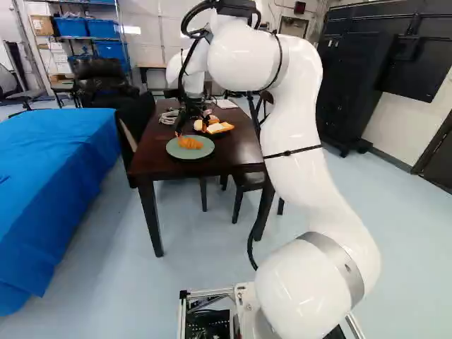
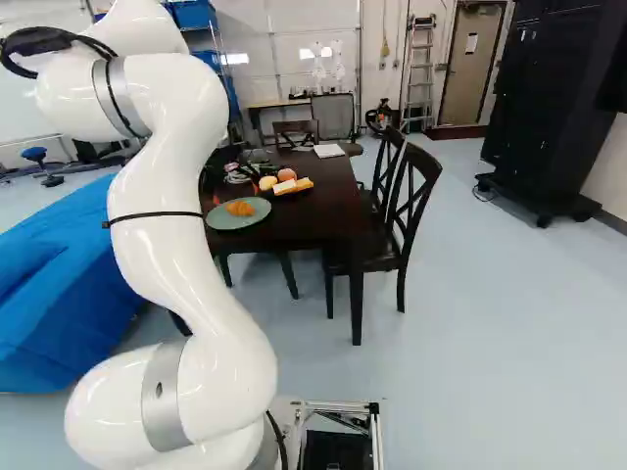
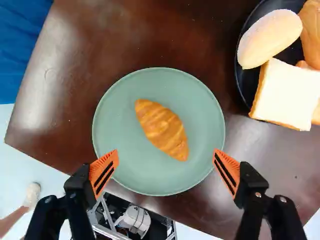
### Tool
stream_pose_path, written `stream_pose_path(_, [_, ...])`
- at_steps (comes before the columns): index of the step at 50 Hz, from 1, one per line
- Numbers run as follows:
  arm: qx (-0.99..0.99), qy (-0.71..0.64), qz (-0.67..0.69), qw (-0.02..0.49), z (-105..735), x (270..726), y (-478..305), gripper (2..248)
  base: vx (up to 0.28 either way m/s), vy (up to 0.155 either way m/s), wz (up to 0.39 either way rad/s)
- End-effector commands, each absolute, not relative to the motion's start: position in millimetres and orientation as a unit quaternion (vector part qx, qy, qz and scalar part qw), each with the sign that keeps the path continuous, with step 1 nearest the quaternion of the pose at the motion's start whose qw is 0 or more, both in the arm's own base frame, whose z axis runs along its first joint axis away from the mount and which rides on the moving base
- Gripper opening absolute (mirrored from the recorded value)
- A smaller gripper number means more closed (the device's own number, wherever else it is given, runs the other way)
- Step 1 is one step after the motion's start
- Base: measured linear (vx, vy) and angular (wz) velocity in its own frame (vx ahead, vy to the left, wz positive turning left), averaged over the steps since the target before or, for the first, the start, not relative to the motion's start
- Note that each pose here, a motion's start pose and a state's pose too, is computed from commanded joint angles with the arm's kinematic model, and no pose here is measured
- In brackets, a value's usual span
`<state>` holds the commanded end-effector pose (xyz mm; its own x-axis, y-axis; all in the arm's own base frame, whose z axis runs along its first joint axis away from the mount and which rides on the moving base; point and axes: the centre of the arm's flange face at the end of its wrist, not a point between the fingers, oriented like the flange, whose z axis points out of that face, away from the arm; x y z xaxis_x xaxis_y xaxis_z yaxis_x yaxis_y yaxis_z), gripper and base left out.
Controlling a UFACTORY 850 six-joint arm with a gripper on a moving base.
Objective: Move the croissant to the empty plate
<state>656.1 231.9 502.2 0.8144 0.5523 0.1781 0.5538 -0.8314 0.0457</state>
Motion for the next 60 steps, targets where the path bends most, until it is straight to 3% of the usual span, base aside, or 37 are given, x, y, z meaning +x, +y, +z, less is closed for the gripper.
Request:
stream_pose_path(31, [-0.968, -0.233, -0.075, 0.056, 503, 634, 206, 247, 0.0, 0.0, 0.0])
stream_pose_path(60, [-0.974, -0.192, -0.104, 0.061, 505, 617, 163, 247, 0.0, 0.0, 0.0])
